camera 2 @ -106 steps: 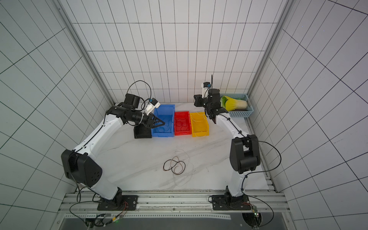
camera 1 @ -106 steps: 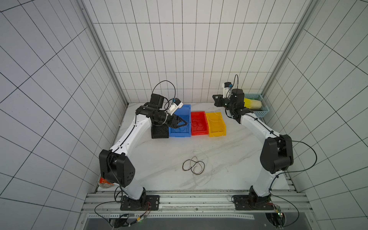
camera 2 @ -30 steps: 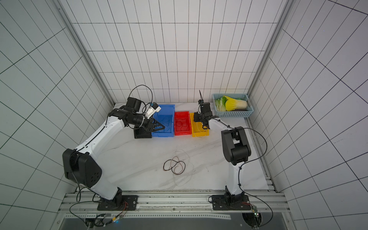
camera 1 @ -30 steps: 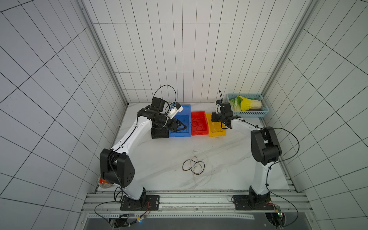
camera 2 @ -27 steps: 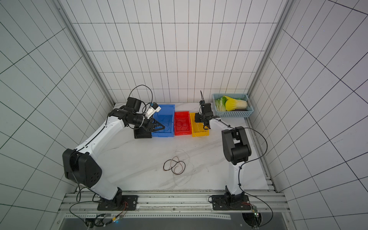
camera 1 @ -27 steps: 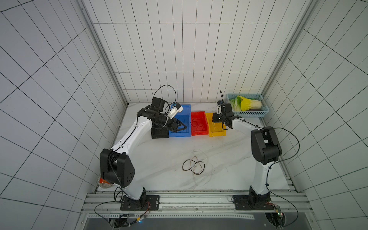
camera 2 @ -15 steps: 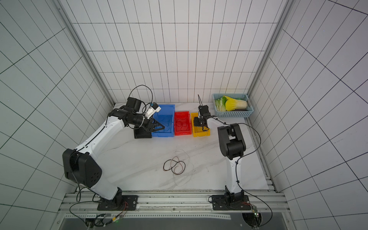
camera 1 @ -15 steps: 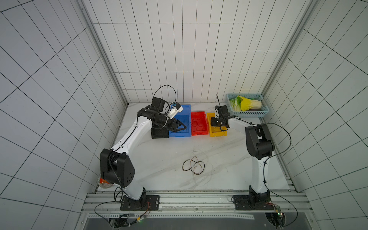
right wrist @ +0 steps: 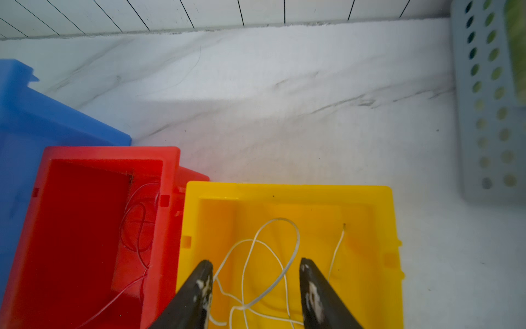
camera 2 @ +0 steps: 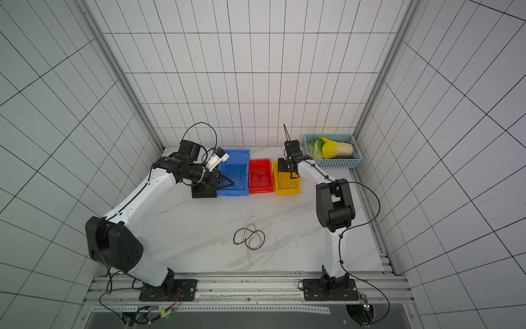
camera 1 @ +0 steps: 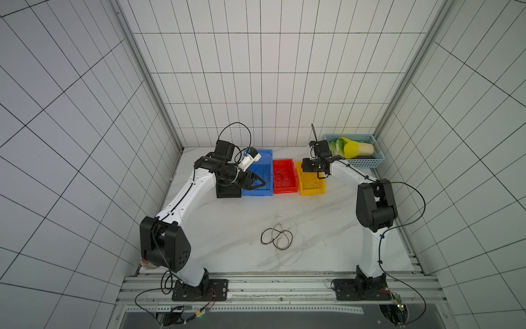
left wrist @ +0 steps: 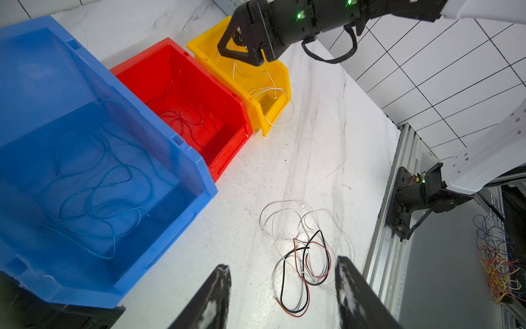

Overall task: Untangle and sort cables by color
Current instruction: Place the cable in the bin.

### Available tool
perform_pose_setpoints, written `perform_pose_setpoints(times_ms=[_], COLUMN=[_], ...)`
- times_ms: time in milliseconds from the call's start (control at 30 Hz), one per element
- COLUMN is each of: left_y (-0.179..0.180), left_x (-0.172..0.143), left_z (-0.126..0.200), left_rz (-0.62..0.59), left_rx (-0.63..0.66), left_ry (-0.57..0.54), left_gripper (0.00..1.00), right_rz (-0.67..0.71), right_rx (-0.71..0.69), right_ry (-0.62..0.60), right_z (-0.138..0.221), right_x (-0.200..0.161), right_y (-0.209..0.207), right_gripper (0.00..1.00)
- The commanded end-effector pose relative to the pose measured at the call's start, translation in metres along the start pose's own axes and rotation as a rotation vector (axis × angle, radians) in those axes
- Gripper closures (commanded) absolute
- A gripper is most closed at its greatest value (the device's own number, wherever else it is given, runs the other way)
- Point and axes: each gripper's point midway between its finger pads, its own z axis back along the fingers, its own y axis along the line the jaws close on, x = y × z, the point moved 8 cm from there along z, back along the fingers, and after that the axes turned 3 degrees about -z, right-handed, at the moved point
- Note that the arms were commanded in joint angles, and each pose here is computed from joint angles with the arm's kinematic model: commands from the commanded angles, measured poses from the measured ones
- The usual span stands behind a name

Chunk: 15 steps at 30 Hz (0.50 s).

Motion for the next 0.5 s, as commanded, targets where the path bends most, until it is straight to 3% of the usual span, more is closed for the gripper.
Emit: perform_pose_setpoints(times_ms=[0, 267, 467], left_y=[-0.004, -0.001, -0.025], left_x=[0.0, -0.021, -0.067], left_z=[0.004, -0.019, -0.077], left_rz=[-0.035, -0.072, -0.33], left_rx=[0.008, 0.0, -0.058], left_ry=[-0.013, 0.047, 0.27], left_gripper=[0.44, 0.44, 0.42], right_rz=[0.021, 0.049, 0.069], right_rx=[-0.044, -0.055, -0.021], right_ry=[-0.035, -0.093, -0.135], right_z=[0.033, 0.084, 0.152], right_x=[0.017, 0.034, 0.013], right_y=[0.003, 0.007, 0.008], right_gripper=[0.42, 0.36, 0.35])
